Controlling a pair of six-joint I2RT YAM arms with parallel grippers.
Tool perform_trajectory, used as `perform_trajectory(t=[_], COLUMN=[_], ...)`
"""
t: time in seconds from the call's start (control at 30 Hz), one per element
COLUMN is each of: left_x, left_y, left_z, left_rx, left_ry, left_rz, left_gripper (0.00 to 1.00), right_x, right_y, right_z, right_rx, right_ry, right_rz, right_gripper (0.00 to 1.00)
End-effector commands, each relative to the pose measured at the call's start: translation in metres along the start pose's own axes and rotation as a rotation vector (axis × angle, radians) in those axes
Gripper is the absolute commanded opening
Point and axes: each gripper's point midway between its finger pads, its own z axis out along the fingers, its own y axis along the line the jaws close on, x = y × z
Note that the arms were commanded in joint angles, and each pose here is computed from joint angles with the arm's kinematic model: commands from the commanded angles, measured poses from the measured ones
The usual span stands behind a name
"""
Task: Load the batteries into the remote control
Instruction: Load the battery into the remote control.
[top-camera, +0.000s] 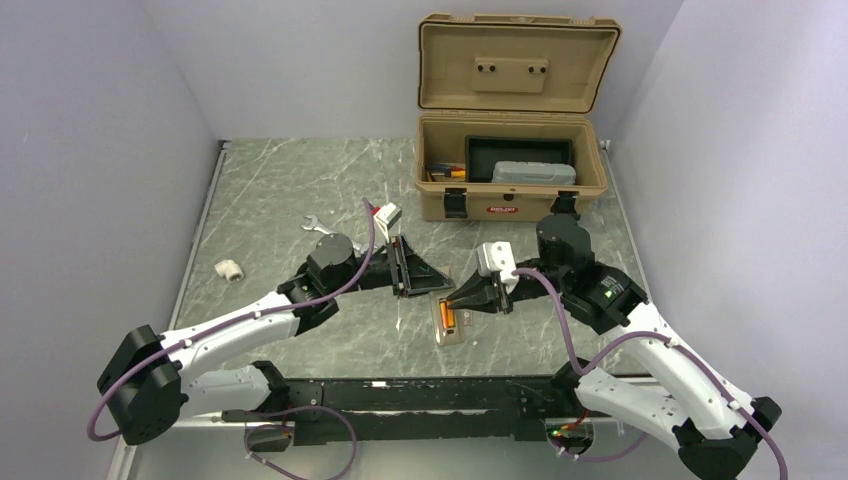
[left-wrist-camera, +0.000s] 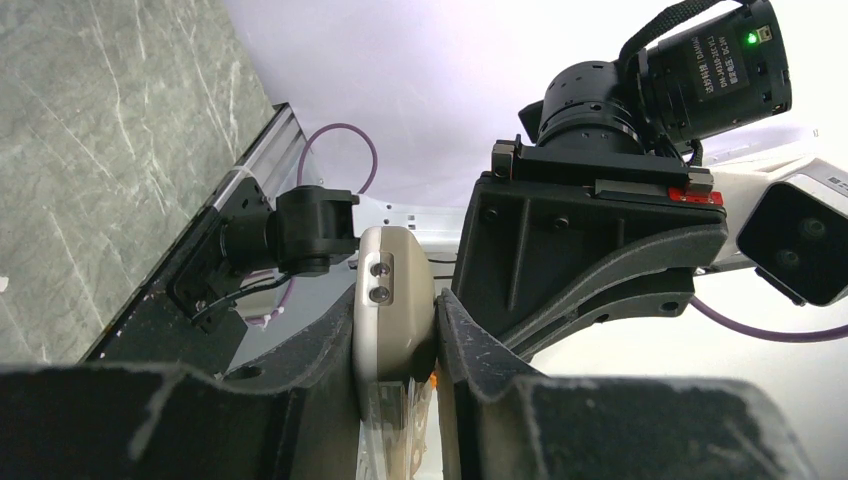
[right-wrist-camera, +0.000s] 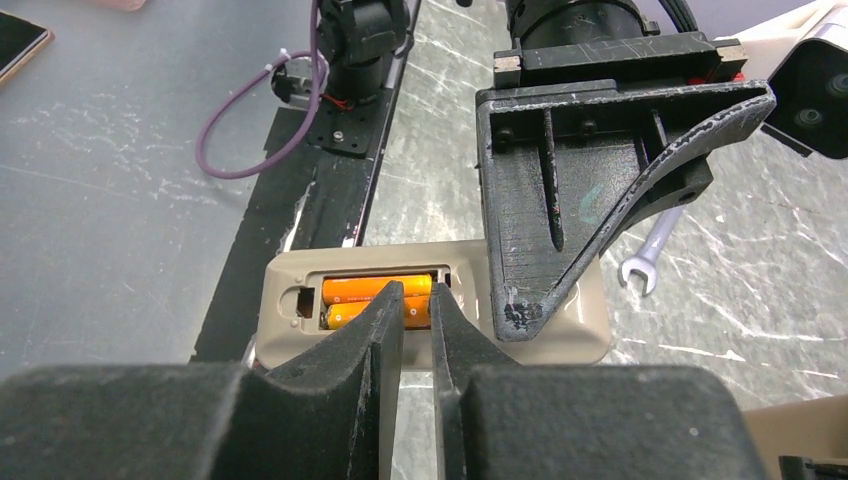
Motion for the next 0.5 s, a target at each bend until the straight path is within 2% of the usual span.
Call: perform_trajectory(t=[0.0, 0.47], left_x=[-0.02, -0.0263], left_y=[-0.0542, -0.0552], left_z=[-0.0021, -0.0023], left_rx=[0.166, 0.154], left_ry=[-0.076, -0.109], left_rz=[0.065, 0.063], left_gripper=[0.0, 0.0], right_x=[0.0217, 0.0263], right_y=[0.0235, 0.0293], right_z=[0.0026, 0.0049], right_rx=[-0.075, -0.089], right_ry=[0.049, 0.065], right_rz=[0.126, 0.143], right_gripper=[0.17, 0.16])
